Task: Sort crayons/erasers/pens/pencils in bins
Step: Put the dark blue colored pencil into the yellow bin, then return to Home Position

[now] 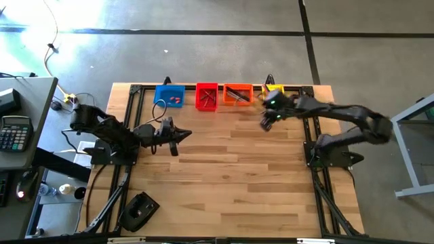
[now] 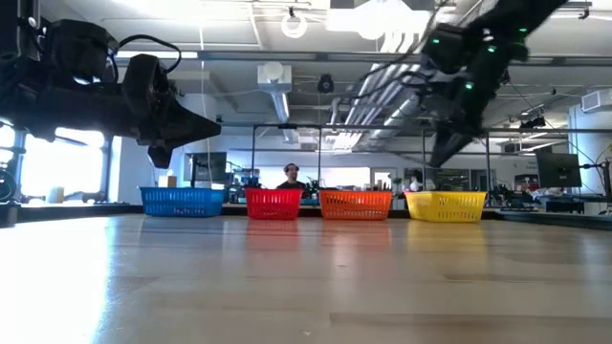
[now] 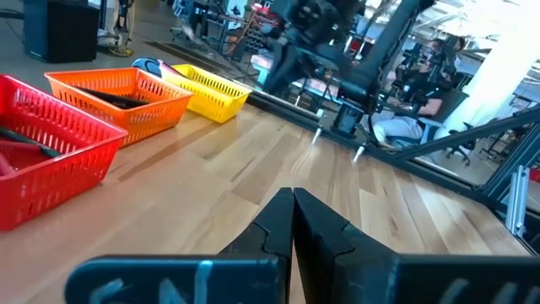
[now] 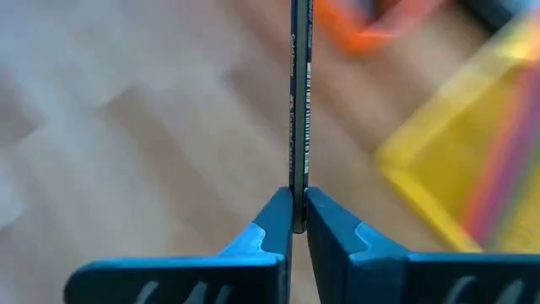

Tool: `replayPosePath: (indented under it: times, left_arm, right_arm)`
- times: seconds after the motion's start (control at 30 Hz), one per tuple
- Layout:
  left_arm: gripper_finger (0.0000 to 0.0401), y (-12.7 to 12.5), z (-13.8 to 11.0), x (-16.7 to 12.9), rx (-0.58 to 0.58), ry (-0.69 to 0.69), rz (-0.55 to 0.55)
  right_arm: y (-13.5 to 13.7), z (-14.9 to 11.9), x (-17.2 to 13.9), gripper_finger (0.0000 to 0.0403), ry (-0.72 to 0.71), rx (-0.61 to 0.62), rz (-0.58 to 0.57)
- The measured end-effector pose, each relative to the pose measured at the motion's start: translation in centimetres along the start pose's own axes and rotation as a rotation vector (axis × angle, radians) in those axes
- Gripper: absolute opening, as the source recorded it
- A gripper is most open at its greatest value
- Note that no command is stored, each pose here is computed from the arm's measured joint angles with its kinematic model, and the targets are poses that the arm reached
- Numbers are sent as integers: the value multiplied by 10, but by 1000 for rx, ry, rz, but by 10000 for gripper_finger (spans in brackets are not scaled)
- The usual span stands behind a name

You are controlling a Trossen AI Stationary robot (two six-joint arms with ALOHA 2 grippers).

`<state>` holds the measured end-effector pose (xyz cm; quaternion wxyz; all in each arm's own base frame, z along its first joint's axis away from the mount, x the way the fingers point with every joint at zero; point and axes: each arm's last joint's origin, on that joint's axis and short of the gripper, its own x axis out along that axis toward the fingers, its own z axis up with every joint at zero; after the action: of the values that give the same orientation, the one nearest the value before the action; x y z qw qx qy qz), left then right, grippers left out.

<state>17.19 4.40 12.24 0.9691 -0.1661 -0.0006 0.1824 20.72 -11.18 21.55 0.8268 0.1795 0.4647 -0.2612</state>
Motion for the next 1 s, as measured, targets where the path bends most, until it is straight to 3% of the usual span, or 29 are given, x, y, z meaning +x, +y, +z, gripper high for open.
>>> replayPosePath:
  times: [0.23,0.4,0.7,1.0]
  left_arm:
    - [0,0,0,0,-17,-6,9]
    - [0,-1,3,0,-24,-36,-2]
    - [0,-1,4,0,-35,-44,-5]
    - [0,0,4,0,-37,-53,17]
  right_arm:
    - [-66,-21,-4,12,-55,210,-222]
    - [-96,-25,6,12,-36,261,-259]
    - [-103,-27,18,15,9,266,-238]
    - [-103,-28,23,54,31,267,-236]
